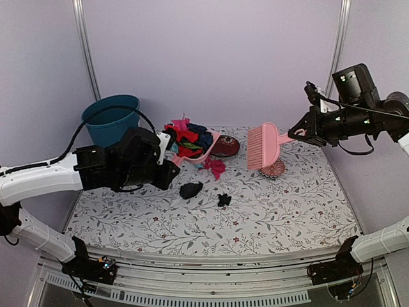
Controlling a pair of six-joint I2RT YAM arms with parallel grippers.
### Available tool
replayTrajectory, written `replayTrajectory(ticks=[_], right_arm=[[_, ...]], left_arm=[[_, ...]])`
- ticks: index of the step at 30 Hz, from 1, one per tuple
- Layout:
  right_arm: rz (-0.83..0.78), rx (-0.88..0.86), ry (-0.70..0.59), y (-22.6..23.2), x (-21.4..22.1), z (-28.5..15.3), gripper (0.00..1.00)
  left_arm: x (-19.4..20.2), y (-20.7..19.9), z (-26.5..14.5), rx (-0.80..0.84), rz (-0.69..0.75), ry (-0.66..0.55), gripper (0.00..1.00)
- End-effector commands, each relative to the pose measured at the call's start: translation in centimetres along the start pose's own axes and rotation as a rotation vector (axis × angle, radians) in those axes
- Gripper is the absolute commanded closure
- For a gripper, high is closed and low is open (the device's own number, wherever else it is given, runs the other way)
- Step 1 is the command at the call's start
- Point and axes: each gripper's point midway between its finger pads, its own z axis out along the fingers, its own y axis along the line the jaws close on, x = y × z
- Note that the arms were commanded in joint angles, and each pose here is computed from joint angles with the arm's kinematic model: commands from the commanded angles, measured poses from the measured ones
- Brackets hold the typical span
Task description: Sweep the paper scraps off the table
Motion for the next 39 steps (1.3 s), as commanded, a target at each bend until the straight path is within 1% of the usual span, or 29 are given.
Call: replayTrajectory(ticks=[1,14,20,23,25,28,29,32,37,39], right_arm=[[-0.02,0.015,-0.012,-0.4,-0.4,2.4,0.99],[-0.092,0.018,0.056,-0.5,-0.2,6.1,0.99],[-0.108,0.005,0.073,-0.5,-0.1,7.4,0.99],[-0.113,-0.002,0.077,-0.4,-0.1,7.7,0.99],[-0.115,-0.001,0.084,-0.5,0.1,7.8,0.99],[-0.119,0.002,0.091,-0.8,0.3,7.9,0.99],[-0.119,0.002,0.097,-0.8,0.6,8.0,0.99],[-0.112,-0.005,0.104,-1.0,0.9,8.2,0.99],[-0.102,-0.004,0.11,-1.2,1.4,8.2,0.99],[-0.099,-0.003,0.112,-1.3,1.5,8.1,0.99]], left_arm=[[-3.9,3.2,-2.3,-0.087,-0.057,-0.059,1.0],[-10.9,9.6,-4.8,-0.16,-0.226,-0.122,1.0],[-13.3,12.6,-5.1,-0.175,-0.309,-0.158,1.0],[-14.3,14.9,-5.5,-0.182,-0.373,-0.181,1.0],[-14.8,16.6,-5.9,-0.177,-0.442,-0.198,1.0],[-15.1,18.6,-6.1,-0.121,-0.569,-0.225,0.99],[-15.1,19.9,-6.0,-0.109,-0.621,-0.236,0.99],[-14.5,21.6,-5.3,-0.017,-0.762,-0.235,0.99],[-13.2,23.1,-3.4,0.171,-0.978,-0.194,0.98],[-13.2,23.3,-3.2,0.232,-1.04,-0.199,0.98]])
